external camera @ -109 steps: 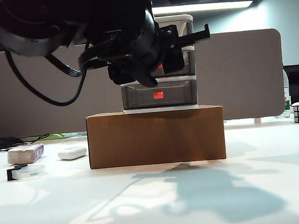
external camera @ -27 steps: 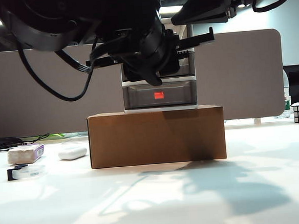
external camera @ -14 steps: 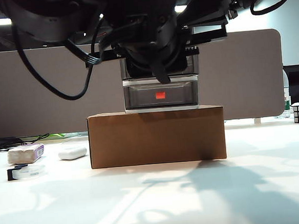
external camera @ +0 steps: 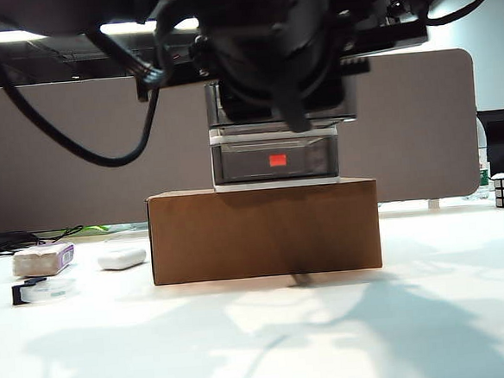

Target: Open the second layer of the drawer on the table, pick up the transparent tape on the table and put it in, and finally close the drawer.

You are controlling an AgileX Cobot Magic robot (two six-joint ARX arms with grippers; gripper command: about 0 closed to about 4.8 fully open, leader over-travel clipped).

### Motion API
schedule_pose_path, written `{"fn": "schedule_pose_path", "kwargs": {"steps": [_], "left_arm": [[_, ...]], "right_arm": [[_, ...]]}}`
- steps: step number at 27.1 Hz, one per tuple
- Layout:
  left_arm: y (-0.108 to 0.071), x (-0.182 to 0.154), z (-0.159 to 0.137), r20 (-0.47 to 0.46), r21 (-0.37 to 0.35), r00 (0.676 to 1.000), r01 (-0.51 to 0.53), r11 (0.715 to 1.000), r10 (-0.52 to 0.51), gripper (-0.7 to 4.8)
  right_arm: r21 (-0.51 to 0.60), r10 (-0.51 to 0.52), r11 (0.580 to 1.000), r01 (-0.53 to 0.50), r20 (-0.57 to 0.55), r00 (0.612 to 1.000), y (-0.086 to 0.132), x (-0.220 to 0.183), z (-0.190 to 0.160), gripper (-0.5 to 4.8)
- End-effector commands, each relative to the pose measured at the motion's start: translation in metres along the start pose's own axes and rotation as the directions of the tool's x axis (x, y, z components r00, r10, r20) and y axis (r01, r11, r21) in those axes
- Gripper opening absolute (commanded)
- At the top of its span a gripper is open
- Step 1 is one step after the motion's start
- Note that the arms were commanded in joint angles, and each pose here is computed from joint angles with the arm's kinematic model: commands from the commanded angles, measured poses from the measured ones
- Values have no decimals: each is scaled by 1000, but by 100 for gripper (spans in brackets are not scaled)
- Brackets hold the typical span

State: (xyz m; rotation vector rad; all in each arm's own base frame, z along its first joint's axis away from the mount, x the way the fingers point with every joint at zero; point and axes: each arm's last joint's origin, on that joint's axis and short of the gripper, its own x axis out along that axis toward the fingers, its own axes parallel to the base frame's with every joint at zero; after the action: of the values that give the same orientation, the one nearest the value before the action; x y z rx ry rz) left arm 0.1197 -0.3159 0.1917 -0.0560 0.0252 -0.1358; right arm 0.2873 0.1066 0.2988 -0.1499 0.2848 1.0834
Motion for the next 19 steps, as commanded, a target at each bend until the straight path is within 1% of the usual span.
{"fn": "schedule_pose_path", "kwargs": {"steps": [1,7,8,10,11,12,14,16,19], "left_arm": [[-2,-7,-1,-7,24,1000,-3,1000,3,-6],[-5,-16,-3,-13,45,1000,1,999,-1,-2],[-5,-17,-3,-13,48,1000,-6,999,6,12],[-6,-22,-2,-6,50,999,-43,998,43,95],[-6,-25,-1,-6,60,998,-57,997,57,124],[-6,-29,0,-7,70,998,-57,996,57,138],[-4,-40,3,-14,91,999,-34,995,35,145],[0,-54,7,-17,94,1000,3,996,-1,144],[16,-75,19,-11,61,998,57,997,-56,143]], "right_arm": [[-9,-3,1000,3,13,1000,0,-1,3,-5],[-5,1,1000,-1,8,1000,0,-1,3,-5],[-5,1,1000,-1,9,1000,0,-1,3,-5],[-4,2,1000,-1,8,1000,0,-1,3,-5],[-4,2,1000,-2,8,1000,1,-1,3,-5],[-3,3,1000,-3,7,1000,1,-1,3,-5],[-2,3,1000,-3,6,1000,1,-1,3,-5],[-2,3,1000,-3,6,1000,1,-1,3,-5],[1,7,1000,-7,4,1000,1,-1,2,-5]]}}
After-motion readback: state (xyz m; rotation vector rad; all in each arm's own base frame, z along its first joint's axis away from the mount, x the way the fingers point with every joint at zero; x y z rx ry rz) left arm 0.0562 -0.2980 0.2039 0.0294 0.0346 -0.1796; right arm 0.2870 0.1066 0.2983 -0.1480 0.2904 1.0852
